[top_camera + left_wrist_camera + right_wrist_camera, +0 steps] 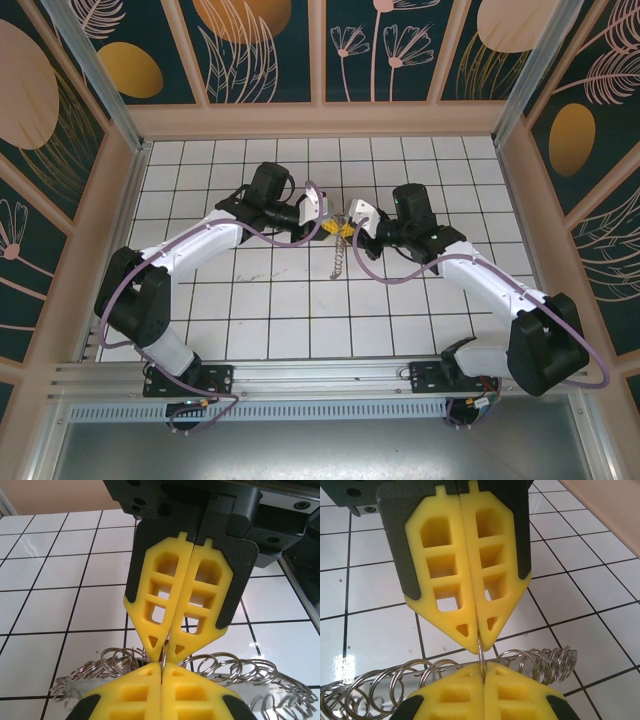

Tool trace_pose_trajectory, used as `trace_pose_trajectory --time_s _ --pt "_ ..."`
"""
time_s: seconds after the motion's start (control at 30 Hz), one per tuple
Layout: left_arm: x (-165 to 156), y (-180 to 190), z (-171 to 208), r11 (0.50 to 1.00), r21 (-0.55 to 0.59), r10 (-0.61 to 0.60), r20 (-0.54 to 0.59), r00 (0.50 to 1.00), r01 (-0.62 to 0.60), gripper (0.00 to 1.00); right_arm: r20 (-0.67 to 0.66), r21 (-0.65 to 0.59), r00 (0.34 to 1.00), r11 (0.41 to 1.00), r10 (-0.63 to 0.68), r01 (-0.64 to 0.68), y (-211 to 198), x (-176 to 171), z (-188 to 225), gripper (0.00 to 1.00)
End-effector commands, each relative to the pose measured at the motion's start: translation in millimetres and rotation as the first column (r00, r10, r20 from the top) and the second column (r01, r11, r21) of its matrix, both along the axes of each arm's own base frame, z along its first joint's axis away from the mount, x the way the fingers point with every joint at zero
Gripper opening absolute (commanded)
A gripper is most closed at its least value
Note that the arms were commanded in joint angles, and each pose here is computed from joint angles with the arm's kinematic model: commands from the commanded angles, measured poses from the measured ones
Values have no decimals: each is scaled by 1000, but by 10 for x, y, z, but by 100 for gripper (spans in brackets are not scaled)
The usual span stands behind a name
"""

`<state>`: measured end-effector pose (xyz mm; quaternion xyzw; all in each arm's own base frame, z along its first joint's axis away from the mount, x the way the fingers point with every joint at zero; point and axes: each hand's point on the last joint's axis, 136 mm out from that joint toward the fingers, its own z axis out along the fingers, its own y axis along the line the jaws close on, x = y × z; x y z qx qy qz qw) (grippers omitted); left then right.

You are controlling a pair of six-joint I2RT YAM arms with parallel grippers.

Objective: Put the keys on the keyring

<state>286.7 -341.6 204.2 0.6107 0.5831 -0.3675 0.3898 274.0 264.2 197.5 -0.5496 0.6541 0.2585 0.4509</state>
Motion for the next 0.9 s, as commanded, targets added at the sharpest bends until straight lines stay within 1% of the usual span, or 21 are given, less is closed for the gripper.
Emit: trace_pose_trajectory --time_s 0.0,0.1,0.2,0.3,0.37,0.43,0.47,0.5,0.53,0.6,0.7,0.87 --pt "-72 -52 81 999 -34 -39 -2 999 39 0 89 45 996 999 11 -15 45 48 238 0" --pt "-109 -64 185 993 -112 -38 17 999 40 0 87 70 996 997 9 -15 8 33 229 0" --pt "-167 -86 294 980 -187 -61 11 998 62 0 72 103 997 995 7 -15 -21 32 243 2" --pt "-199 -107 360 969 -235 -80 2 997 78 0 69 123 998 992 8 -17 -34 30 257 0" --pt "-195 -111 366 968 -241 -76 2 997 75 0 74 130 997 991 8 -18 -40 29 280 0" --pt "-153 -109 305 975 -215 -58 4 998 58 0 77 130 997 991 10 -20 -42 24 291 0" --pt "-123 -107 244 982 -186 -48 -7 999 46 5 78 129 997 991 10 -20 -43 25 299 0" --pt "-106 -106 177 988 -152 -46 -19 999 42 15 76 127 997 992 7 -16 -45 32 303 0" --pt "-90 -102 126 992 -123 -47 -30 998 43 17 75 124 997 992 5 -14 -45 40 299 0" --pt "-54 -97 4 998 -59 -36 -60 998 32 17 72 117 997 993 7 -15 -38 44 299 0" --pt "-48 -88 -47 999 -32 -38 -53 998 37 20 71 109 997 994 9 -17 -38 52 290 0" --pt "-17 -94 -34 999 -15 -41 -41 998 40 15 68 98 998 995 12 -19 -21 58 291 0"
